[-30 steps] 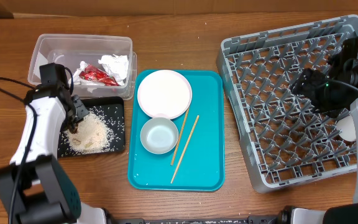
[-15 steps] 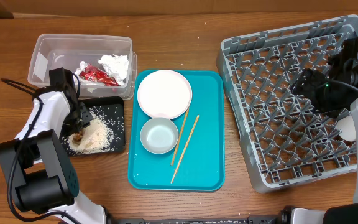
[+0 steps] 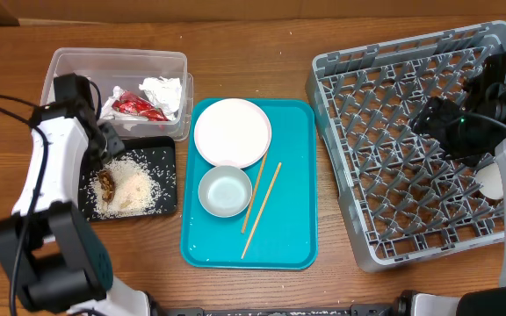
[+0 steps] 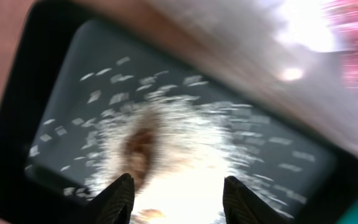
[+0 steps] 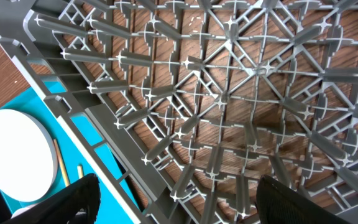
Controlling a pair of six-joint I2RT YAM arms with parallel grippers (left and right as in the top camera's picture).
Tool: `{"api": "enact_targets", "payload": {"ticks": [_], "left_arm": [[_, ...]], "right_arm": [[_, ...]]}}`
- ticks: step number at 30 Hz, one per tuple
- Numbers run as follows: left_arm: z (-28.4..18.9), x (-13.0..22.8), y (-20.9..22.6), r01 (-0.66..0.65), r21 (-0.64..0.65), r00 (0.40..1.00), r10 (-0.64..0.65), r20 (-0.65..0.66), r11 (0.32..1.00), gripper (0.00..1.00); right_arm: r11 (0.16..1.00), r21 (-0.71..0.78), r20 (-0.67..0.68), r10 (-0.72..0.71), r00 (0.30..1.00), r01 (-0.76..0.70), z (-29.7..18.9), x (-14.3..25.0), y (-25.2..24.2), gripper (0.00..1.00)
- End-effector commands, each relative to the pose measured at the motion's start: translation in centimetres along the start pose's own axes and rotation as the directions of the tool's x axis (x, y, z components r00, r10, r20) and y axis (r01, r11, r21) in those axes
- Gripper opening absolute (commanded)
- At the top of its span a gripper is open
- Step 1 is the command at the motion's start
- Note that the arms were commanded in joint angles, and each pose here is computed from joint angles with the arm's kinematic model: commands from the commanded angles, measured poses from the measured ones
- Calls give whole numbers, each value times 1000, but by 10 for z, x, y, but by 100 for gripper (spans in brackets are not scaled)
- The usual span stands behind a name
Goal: Sort waste into correct bins and load items into the dishwasher
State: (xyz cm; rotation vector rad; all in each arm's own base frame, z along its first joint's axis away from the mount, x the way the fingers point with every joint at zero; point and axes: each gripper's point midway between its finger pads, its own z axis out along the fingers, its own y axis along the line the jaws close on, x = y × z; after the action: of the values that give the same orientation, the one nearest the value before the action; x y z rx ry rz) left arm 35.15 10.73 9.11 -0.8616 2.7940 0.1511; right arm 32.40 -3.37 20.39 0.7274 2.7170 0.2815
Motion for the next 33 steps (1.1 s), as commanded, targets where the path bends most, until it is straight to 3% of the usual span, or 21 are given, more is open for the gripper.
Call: {"api": "enact_targets", "payload": {"ticks": [1, 7, 13, 19, 27, 33], "left_arm": [[-61, 0, -61, -160, 245, 984, 135, 117, 956, 49], [-68, 60, -117, -410, 265, 911, 403, 85, 873, 51], [-62, 109, -136, -505, 256, 853, 522, 4, 824, 52], [-71, 115, -122, -443, 204, 889, 458, -29, 873, 55], [-112, 99, -79, -306, 154, 952, 301, 58, 939, 59], [-140, 83, -40, -161, 172, 981, 139, 133, 972, 83]], "right_arm": [[1000, -8, 3, -9, 1000, 9, -1, 0, 2, 82], [1000, -8, 3, -9, 1000, 9, -1, 0, 2, 83], [999, -14, 1, -44, 999, 44, -1, 1, 5, 83], [972, -99, 4, -212, 977, 211, 0, 12, 43, 83], [890, -185, 8, -422, 906, 416, 4, 52, 112, 83], [796, -260, 22, -560, 828, 546, 12, 94, 168, 84]]}}
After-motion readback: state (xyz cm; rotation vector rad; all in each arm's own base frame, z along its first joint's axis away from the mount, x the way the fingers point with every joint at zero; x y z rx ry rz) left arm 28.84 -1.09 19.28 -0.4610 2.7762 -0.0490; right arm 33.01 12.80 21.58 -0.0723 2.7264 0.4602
